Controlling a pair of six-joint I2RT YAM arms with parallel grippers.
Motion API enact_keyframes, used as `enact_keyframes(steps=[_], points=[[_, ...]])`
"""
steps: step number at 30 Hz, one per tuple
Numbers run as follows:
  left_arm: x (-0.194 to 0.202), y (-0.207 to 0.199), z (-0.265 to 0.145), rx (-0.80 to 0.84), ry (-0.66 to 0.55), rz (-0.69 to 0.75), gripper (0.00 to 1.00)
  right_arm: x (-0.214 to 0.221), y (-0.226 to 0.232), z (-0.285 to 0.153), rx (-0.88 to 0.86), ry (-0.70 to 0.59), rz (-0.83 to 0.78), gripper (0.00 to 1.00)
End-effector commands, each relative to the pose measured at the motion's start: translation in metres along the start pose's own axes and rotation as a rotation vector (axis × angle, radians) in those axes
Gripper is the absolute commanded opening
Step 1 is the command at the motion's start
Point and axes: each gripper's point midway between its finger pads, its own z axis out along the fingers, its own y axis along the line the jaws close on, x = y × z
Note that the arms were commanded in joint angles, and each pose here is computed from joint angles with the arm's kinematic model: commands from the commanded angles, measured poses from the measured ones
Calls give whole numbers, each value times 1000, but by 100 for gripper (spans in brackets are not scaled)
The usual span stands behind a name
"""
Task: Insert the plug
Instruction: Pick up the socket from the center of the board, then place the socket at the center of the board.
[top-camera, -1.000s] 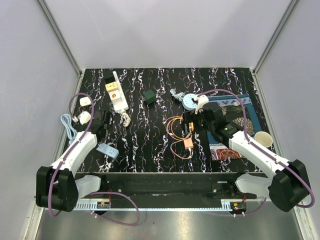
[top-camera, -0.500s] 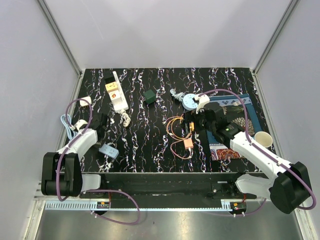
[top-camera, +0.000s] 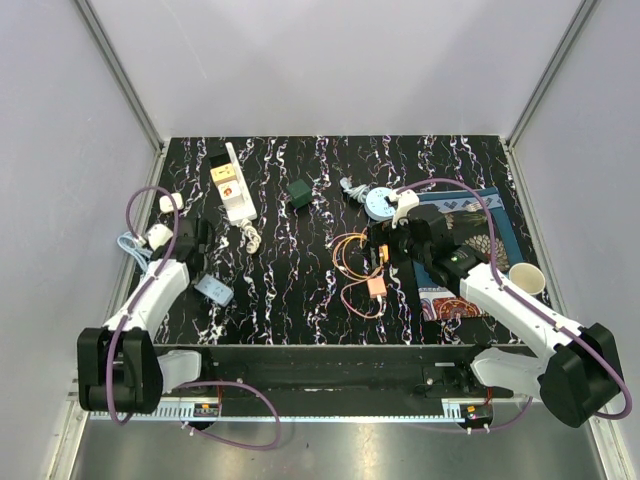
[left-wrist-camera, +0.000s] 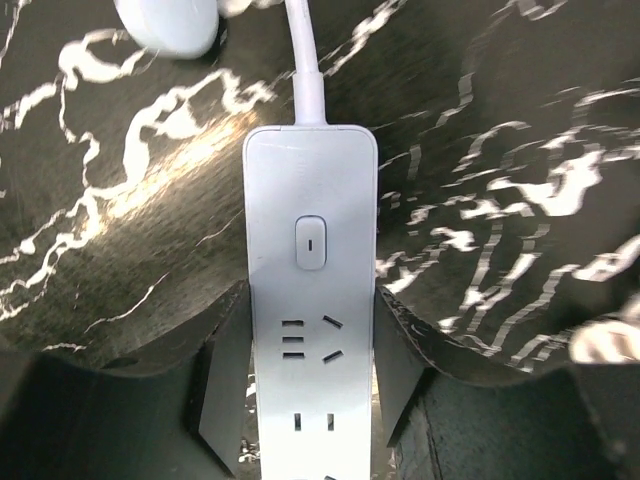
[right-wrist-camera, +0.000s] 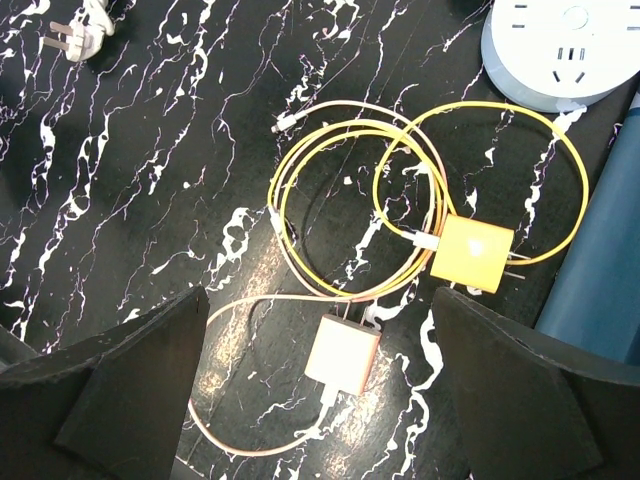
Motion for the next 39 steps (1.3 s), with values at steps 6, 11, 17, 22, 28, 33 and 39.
enact_keyframes(steps=[6, 11, 17, 22, 28, 33, 39], points=[[-81, -87, -106, 388, -240, 151, 0, -36, 8, -12, -21, -84, -8, 99], [-72, -138, -168, 569, -295, 400, 0, -41, 5, -18, 0, -109, -2, 99], [-48, -178, -234, 738, -346, 583, 0, -42, -1, -27, 41, -121, 1, 99], [-49, -192, -285, 845, -402, 635, 0, -42, -9, -38, 88, -136, 1, 98], [-46, -215, -331, 1009, -403, 769, 0, -45, -22, -51, 163, -182, 22, 99], [2, -242, -332, 1156, -387, 987, 0, -47, -28, -59, 199, -213, 29, 99], [75, -249, -294, 1280, -277, 1178, 0, -41, -30, -63, 201, -210, 31, 99]])
